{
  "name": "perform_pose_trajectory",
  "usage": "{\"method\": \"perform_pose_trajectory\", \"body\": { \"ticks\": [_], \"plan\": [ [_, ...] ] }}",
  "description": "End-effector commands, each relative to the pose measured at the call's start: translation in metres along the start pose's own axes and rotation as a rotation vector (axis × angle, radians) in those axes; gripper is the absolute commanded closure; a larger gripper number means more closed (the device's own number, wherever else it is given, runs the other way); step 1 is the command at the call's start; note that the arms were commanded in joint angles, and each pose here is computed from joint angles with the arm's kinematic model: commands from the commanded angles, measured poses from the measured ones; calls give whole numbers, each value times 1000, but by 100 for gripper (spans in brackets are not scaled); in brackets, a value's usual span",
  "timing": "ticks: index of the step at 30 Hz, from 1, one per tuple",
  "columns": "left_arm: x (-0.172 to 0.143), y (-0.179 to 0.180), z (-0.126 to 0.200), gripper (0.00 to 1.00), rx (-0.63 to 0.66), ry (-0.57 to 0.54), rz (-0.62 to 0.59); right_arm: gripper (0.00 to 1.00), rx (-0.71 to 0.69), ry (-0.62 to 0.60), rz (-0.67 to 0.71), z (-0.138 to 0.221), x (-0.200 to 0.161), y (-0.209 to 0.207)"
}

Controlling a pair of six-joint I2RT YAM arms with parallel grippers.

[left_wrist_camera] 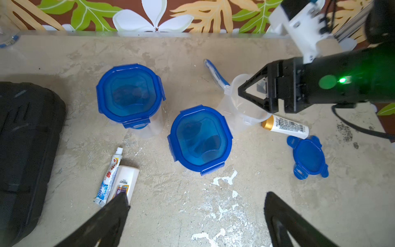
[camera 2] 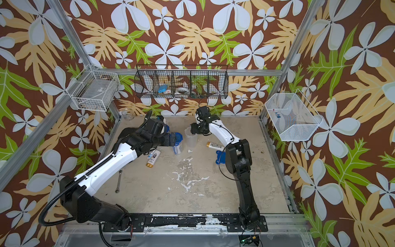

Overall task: Pack away toiletry kits
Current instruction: Pick up the container from the center of the board.

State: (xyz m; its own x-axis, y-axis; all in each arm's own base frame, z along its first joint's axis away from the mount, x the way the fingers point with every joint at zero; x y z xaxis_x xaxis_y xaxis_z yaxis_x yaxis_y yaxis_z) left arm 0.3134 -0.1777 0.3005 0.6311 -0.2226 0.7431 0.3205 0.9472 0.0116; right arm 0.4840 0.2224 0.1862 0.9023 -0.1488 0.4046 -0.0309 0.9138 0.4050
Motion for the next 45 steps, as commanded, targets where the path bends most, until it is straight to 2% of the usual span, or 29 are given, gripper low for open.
{"method": "perform_pose_trajectory", "body": {
  "ticks": [1, 3, 9, 17, 22, 29, 36, 41, 45],
  "plan": [
    [2, 2, 8, 0, -7, -39, 25, 51, -71, -4, 46, 4, -2, -5],
    [-1, 3, 10, 0, -5, -40, 27, 58, -86, -6, 67, 5, -4, -4],
    [-11, 9, 18, 0, 33, -51, 39, 74, -113, -8, 84, 12, -9, -6],
    [-15, 14, 32, 0, 44, -61, 53, 88, -127, -7, 132, 29, -19, -4],
    [-29, 17, 37, 0, 46, -29, 55, 98, -144, -9, 214, 52, -36, 3],
    [-67, 21, 31, 0, 66, 122, 99, 100, -160, 39, 278, 99, -83, -2],
    [-115, 78, -18, 3, 97, 212, 347, 99, -156, 138, 287, 130, -158, -18],
    [-117, 90, -49, 4, 149, 288, 283, 99, -164, 196, 320, 131, -200, -18],
    [-125, 90, -80, 5, 141, 373, 227, 97, -171, 207, 328, 127, -214, -17]
  ]
}}
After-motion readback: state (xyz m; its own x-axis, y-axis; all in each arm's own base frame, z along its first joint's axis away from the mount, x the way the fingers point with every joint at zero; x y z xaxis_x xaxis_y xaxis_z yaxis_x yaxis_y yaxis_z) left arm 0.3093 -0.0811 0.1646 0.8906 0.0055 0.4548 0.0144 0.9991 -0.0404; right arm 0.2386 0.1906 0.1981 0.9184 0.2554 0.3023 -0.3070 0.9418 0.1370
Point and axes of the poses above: each gripper's point midway between its finger pads, its own z axis back along the fingers, its own y axis along the line the jaws close on, x = y × z, the point moved 8 cm from there along z, back along the fingers, and after that the axes turned 15 degrees about -z, right-handed, at the moved point
